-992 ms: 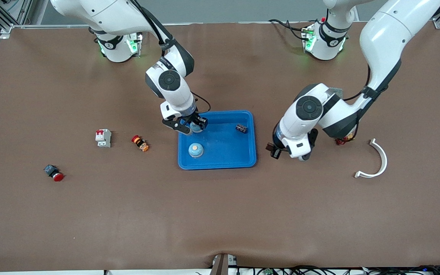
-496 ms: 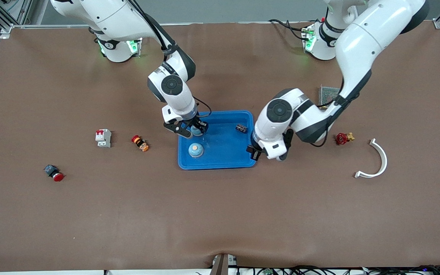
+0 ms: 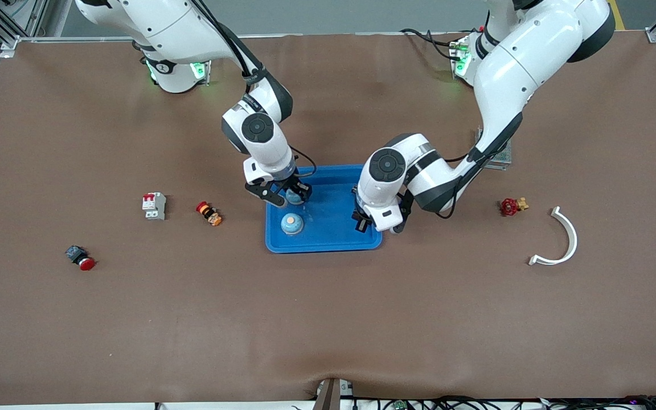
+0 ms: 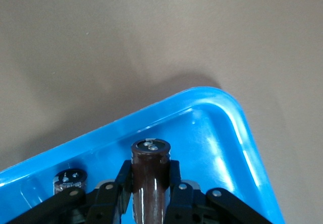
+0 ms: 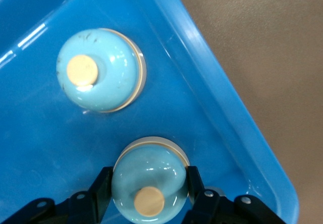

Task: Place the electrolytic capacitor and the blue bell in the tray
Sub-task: 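Release the bell and capacitor in the tray with both grippers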

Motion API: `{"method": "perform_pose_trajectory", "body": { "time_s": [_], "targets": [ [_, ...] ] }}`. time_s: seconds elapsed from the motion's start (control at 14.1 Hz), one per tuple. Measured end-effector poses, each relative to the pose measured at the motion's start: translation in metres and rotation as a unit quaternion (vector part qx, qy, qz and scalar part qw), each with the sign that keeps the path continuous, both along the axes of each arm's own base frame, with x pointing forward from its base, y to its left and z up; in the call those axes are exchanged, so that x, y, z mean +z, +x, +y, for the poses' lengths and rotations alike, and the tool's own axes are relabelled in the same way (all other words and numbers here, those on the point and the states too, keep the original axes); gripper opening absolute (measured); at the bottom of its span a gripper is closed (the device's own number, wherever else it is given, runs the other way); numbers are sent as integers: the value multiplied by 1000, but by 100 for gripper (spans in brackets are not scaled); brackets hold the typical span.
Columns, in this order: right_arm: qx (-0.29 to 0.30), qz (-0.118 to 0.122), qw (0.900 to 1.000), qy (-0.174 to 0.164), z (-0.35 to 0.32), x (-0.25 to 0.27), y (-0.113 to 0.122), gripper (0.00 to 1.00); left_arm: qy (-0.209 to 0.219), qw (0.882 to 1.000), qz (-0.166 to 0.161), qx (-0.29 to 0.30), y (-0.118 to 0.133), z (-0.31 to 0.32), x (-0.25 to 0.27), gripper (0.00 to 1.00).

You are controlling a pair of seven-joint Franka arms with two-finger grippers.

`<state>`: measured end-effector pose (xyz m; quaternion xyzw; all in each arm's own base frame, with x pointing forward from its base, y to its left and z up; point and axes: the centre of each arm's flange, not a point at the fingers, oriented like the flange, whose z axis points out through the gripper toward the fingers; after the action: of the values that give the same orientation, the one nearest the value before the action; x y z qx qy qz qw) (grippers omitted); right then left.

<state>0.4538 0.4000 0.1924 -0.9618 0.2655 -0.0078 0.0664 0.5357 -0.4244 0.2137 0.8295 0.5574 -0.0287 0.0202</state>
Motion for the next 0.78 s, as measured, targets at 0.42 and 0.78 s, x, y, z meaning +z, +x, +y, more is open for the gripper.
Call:
{"method": "perform_pose_trajectory", "body": {
  "time_s": [0.42, 0.78],
  "targets": [
    [11, -12, 1000, -8, 0, -1, 2, 100, 1, 1000, 15, -3, -6, -4, -17, 33],
    [35, -1, 999, -39, -14, 17, 31, 100, -9, 1000, 8, 1, 2, -11, -12, 60]
  ]
}}
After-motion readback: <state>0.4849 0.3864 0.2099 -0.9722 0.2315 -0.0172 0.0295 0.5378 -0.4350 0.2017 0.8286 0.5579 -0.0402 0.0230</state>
